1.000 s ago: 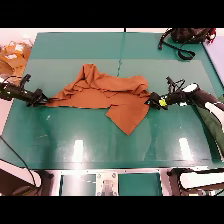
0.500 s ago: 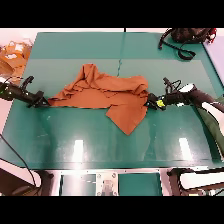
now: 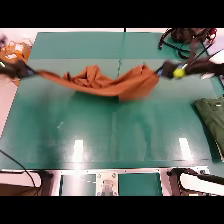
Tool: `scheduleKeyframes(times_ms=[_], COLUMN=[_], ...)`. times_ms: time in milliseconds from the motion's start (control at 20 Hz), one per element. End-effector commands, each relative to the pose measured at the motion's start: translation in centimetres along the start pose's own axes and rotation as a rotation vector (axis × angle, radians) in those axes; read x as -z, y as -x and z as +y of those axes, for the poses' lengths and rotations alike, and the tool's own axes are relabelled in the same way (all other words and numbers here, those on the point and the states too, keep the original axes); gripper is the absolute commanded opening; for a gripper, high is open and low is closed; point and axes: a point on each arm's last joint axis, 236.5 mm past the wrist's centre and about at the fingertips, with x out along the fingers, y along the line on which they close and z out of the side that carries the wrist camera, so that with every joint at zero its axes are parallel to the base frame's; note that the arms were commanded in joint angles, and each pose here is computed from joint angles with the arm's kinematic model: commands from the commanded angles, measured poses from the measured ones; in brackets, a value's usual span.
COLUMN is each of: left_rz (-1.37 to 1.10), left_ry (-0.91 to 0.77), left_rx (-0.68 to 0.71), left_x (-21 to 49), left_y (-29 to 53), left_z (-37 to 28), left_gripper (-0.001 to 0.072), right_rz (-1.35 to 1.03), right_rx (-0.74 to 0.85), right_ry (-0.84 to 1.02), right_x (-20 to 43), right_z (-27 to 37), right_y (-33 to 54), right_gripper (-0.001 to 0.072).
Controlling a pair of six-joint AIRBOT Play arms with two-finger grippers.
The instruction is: Fold the shirts.
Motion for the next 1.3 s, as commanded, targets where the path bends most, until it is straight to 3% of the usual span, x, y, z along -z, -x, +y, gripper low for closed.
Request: scheduleKeyframes(times_ms=[0, 300, 450, 600, 850, 1100, 1250], left_rz=[-0.336, -0.881, -1.041, -1.069, -0.827, -0.501, -0.281], left_ry=[-0.306, -0.712, -0.779, -0.721, -0.537, -0.289, -0.161], left_rx=[0.151, 0.051, -0.104, -0.257, -0.241, -0.060, -0.032], left_x=[-5.4, -1.7, 1.8, 2.3, -0.5, -3.3, -1.9], left_y=[10.3, 27.2, 31.5, 33.0, 26.1, 11.7, -0.9], left_z=[-16.2, -37.3, -40.6, -38.7, -29.8, -15.6, -7.3], left_gripper=[0.0018, 0.0018, 0.0019, 0.0019, 0.0020, 0.0020, 0.0020], right_rz=[-0.292, -0.862, -1.159, -1.260, -0.961, -0.549, -0.374], right_rx=[-0.025, 0.005, 0.106, 0.202, 0.200, 0.083, 0.105], right_ry=[0.197, 0.436, 0.529, 0.529, 0.357, 0.092, -0.008], right_x=[-5.5, -4.8, -2.2, -0.5, -3.5, -4.6, -3.4], right_z=[10.0, 23.7, 27.4, 27.5, 19.4, 4.9, -2.3], right_y=[13.1, 34.6, 43.0, 46.2, 36.7, 16.0, 3.8], right_gripper=[0.0017, 0.0017, 0.0017, 0.0017, 0.0017, 0.0017, 0.0017])
